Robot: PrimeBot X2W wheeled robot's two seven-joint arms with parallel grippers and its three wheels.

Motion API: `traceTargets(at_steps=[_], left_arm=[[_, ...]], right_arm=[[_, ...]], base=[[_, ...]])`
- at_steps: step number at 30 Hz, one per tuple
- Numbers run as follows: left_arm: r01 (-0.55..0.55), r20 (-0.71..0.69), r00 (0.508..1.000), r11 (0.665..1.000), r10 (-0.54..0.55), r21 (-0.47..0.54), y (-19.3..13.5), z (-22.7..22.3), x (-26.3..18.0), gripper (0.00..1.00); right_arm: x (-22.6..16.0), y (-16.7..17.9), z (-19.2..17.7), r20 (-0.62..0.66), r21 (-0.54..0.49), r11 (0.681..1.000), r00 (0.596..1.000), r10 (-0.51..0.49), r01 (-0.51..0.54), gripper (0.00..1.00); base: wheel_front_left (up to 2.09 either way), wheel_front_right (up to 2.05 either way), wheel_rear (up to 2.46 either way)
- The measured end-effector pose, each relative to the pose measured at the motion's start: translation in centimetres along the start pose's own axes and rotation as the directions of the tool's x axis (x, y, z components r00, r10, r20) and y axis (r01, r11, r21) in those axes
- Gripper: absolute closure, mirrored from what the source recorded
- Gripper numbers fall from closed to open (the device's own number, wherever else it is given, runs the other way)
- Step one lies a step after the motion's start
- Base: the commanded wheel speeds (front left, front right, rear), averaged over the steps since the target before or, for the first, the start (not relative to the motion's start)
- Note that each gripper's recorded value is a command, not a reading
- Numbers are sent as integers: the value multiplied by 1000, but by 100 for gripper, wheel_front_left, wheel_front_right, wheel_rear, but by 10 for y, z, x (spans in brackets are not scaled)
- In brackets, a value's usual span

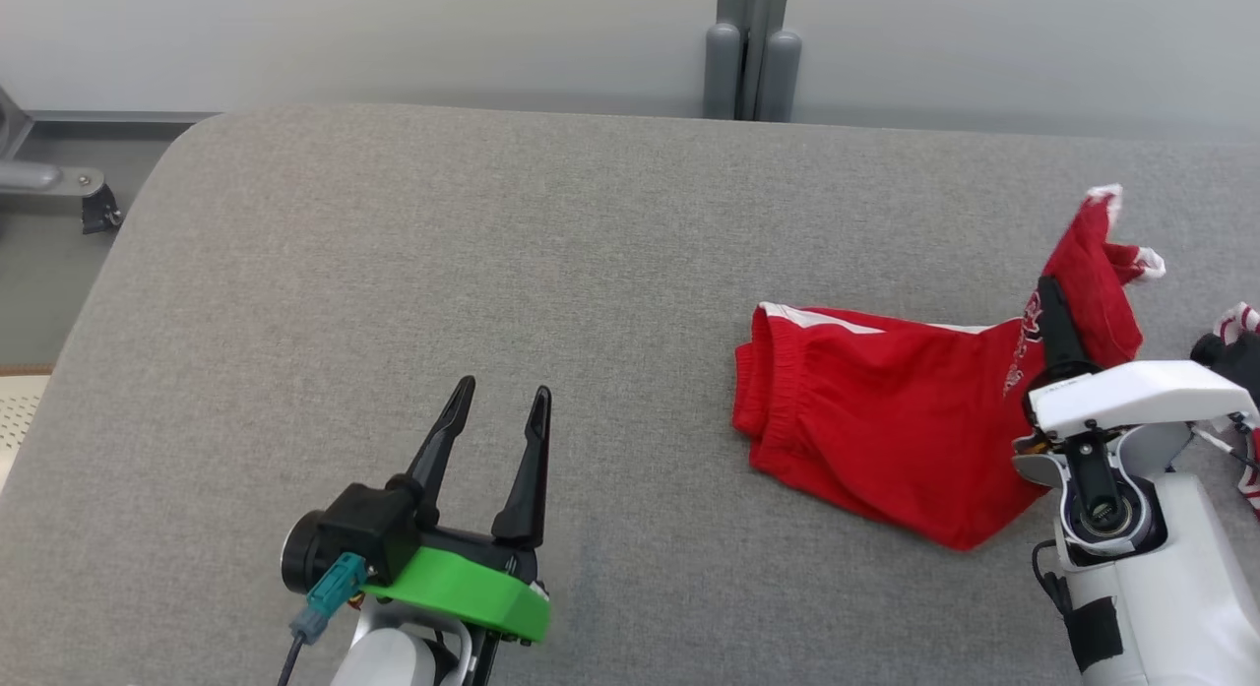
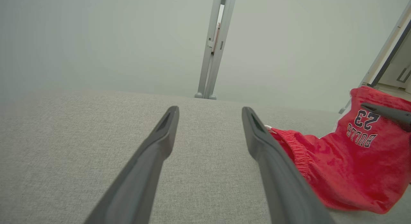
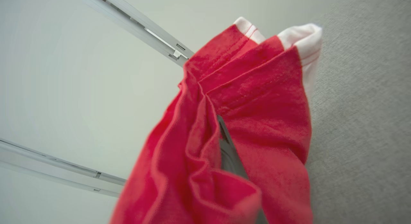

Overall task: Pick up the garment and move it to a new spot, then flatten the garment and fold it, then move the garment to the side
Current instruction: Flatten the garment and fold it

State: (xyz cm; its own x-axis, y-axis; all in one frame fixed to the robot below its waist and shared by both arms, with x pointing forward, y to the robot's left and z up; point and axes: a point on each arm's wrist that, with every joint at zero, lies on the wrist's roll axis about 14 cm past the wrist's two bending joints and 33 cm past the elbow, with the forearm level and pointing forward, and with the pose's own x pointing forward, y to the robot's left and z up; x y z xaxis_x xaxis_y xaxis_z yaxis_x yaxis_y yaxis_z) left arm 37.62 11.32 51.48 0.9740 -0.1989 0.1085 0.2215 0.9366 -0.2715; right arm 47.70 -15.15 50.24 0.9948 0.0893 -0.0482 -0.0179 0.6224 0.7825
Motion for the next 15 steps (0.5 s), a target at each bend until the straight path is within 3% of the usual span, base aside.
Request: traceTargets(at_steps=[5, 15], left_arm=[[-38, 8, 999, 999, 38, 6, 10, 4, -10, 0], [-114, 32, 993, 993, 113, 13, 28, 13, -30, 0]], right_arm=[[0, 45, -33, -85, 18, 991, 987, 133, -132, 100], [-8, 81, -94, -230, 36, 974, 946, 227, -224, 100]], base=[[0, 0, 0], [0, 0, 0]])
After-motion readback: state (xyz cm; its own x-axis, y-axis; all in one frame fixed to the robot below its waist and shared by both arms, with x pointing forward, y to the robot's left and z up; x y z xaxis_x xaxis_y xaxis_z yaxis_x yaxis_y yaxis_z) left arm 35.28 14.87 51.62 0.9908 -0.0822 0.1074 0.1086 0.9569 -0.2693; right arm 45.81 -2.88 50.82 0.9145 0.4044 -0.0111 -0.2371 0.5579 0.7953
